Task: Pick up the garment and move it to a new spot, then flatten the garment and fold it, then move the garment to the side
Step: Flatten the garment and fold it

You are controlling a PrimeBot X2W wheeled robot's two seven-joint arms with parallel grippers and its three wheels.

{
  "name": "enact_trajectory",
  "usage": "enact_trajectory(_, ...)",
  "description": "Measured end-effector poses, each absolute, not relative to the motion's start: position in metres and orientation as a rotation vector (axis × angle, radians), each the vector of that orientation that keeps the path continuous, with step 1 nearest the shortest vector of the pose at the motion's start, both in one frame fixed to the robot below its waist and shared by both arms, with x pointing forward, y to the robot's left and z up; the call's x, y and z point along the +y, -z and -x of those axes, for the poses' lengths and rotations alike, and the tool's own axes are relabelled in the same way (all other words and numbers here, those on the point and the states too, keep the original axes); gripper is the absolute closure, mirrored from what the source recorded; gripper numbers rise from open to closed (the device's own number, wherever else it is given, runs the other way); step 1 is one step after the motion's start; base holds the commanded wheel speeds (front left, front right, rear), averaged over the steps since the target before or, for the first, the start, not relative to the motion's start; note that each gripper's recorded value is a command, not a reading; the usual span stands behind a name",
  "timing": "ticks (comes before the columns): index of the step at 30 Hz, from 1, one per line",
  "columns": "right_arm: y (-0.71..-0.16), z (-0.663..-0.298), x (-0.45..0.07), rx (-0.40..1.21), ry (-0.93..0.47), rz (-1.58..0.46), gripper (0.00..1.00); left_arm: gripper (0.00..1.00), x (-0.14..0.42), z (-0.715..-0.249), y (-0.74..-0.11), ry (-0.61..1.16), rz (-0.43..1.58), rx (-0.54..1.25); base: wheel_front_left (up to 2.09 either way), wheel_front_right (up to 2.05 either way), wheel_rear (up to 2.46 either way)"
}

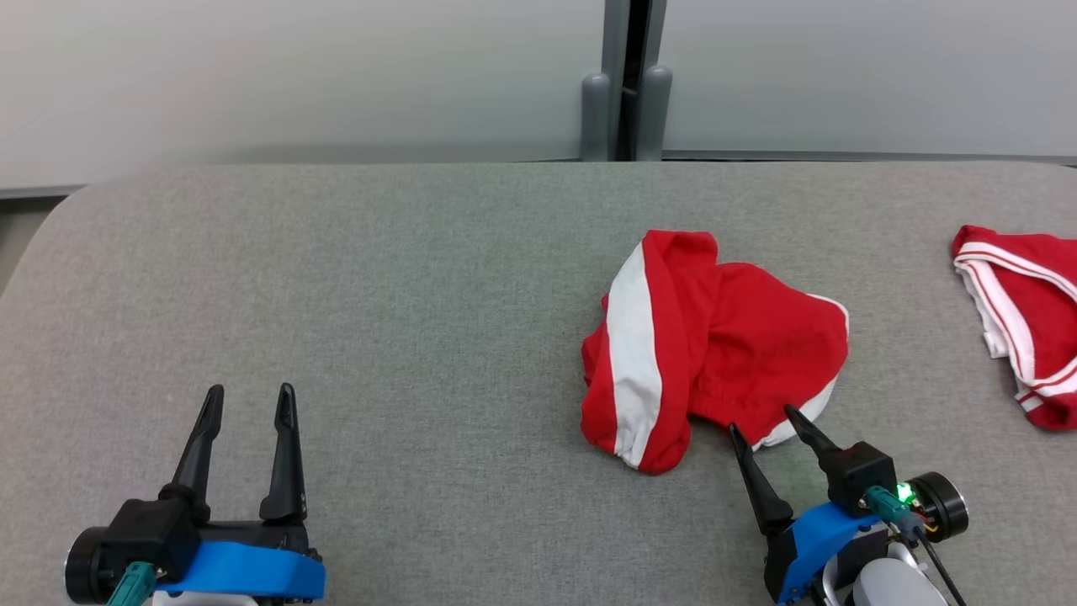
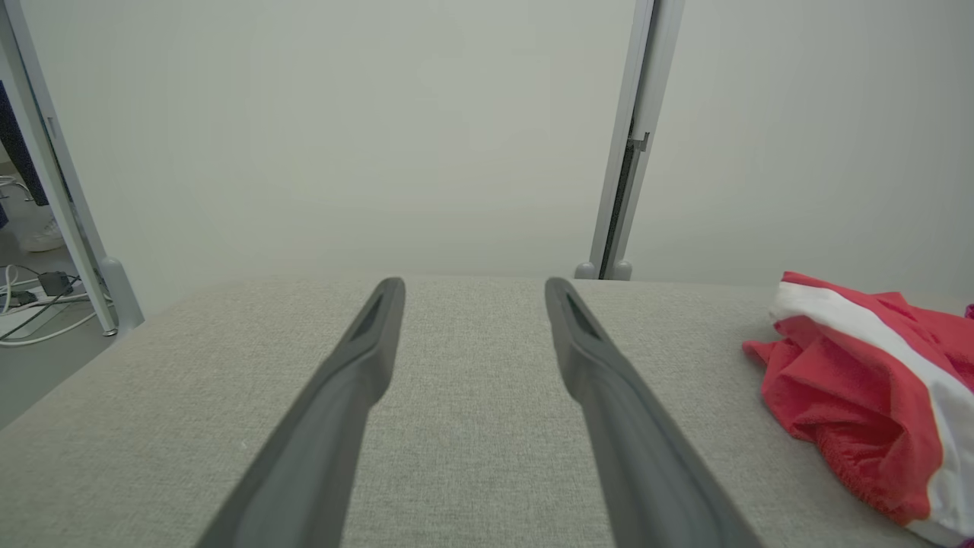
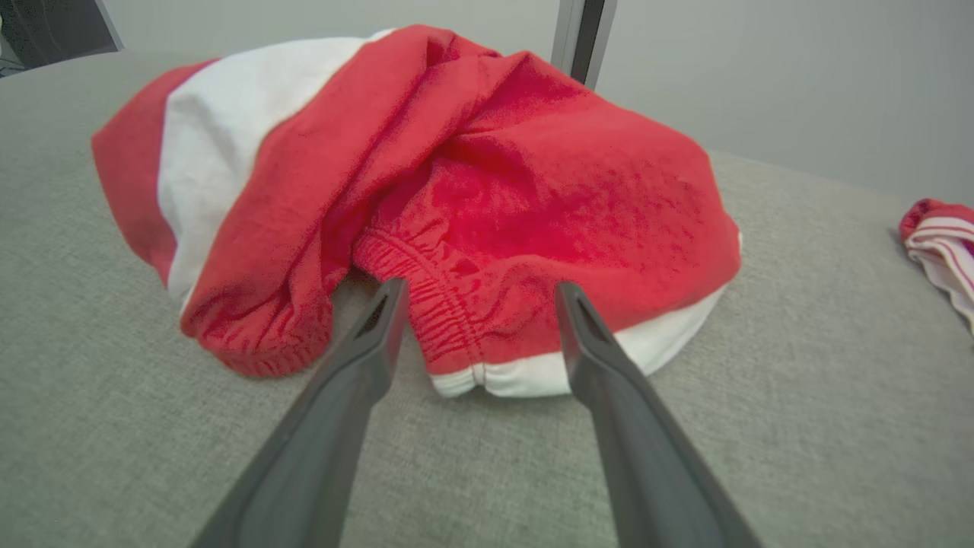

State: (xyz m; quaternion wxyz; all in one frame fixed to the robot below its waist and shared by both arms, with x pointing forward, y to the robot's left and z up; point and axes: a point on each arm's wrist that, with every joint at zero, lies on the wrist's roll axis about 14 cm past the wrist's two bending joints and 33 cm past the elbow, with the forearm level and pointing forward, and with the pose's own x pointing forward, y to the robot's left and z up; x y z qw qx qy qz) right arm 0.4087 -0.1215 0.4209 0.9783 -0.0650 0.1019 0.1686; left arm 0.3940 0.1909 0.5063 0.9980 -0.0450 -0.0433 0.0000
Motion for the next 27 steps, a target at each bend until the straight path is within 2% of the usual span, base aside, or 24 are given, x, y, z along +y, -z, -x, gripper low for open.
enact_trajectory(7, -0.376, -0.408, -0.117, 0.354, -0.394, 0.199, 0.0, 0.0, 0.197, -0.398, -0.503, -0.03, 0.097, -0.078, 0.0, 0.0, 0.0)
enact_trajectory(8, -0.374, -0.409, -0.116, 0.363, -0.399, 0.199, 0.49, 0.0, 0.198, -0.398, -0.502, -0.032, 0.097, -0.076, 0.0, 0.0, 0.0)
enact_trajectory(9, -0.371, -0.409, -0.114, 0.371, -0.405, 0.2, 0.92, 0.0, 0.199, -0.398, -0.502, -0.034, 0.098, -0.075, 0.0, 0.0, 0.0)
enact_trajectory(10, -0.37, -0.411, -0.111, 0.377, -0.409, 0.196, 1.0, 0.0, 0.199, -0.398, -0.502, -0.037, 0.1, -0.074, 0.0, 0.0, 0.0)
enact_trajectory(17, -0.38, -0.413, -0.078, 0.342, -0.481, 0.157, 1.0, 0.0, 0.199, -0.398, -0.504, -0.044, 0.11, -0.08, 0.0, 0.0, 0.0)
enact_trajectory(21, -0.392, -0.4, -0.03, 0.297, -0.616, 0.138, 1.0, 0.0, 0.2, -0.396, -0.505, -0.047, 0.109, -0.084, 0.0, 0.0, 0.0)
enact_trajectory(27, -0.409, -0.359, 0.046, 0.245, -0.863, 0.09, 1.0, 0.0, 0.207, -0.39, -0.509, -0.065, 0.105, -0.094, 0.0, 0.0, 0.0)
